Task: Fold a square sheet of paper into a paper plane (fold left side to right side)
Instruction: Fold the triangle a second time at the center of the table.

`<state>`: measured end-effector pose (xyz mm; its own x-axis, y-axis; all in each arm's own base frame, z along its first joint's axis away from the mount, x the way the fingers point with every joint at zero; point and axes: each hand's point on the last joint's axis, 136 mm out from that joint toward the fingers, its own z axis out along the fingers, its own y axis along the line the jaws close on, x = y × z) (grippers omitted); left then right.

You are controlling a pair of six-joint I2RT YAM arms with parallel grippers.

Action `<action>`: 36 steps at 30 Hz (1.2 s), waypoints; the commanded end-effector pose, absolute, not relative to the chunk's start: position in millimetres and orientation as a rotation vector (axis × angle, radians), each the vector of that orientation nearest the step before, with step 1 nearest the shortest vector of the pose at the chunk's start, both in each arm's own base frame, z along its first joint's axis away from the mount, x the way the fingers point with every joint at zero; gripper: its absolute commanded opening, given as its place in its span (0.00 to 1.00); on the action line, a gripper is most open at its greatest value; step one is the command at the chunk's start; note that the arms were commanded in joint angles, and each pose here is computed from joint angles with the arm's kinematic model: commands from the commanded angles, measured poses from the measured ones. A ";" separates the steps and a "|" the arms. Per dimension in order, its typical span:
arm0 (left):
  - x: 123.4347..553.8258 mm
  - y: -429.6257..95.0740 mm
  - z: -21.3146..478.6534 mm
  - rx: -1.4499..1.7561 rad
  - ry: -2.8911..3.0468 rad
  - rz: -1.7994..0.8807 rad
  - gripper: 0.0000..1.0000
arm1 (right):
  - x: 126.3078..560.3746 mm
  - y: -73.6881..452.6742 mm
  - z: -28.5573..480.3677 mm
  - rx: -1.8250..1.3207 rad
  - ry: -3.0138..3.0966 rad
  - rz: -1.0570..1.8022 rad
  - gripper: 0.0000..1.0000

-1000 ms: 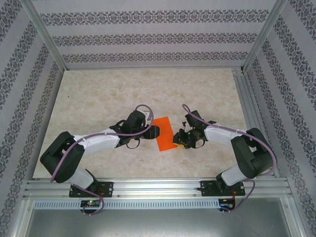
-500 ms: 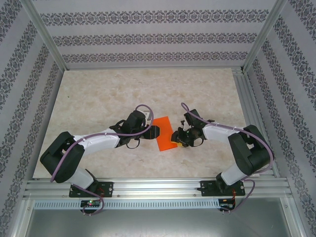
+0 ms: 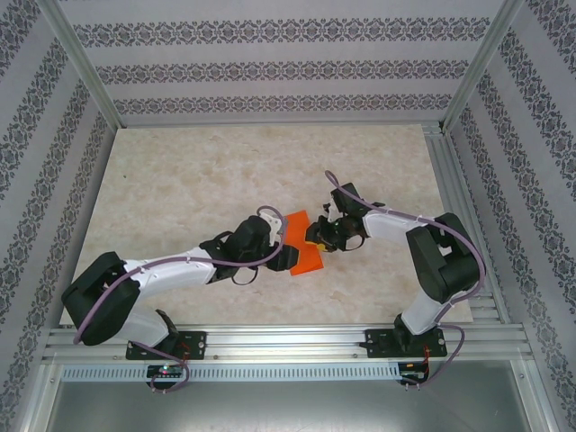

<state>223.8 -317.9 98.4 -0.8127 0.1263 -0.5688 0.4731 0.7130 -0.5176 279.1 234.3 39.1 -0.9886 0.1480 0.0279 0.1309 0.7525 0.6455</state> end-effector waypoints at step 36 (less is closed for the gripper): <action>218.2 -379.1 54.7 0.761 2.502 -0.298 0.58 | 284.8 233.2 57.5 0.294 2.934 1.246 0.27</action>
<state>215.7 -382.8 54.6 -0.7425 0.4113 -0.5288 0.5556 0.8191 -0.1431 281.0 231.7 54.4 -0.9829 0.1427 0.1166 0.1833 0.6918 0.6984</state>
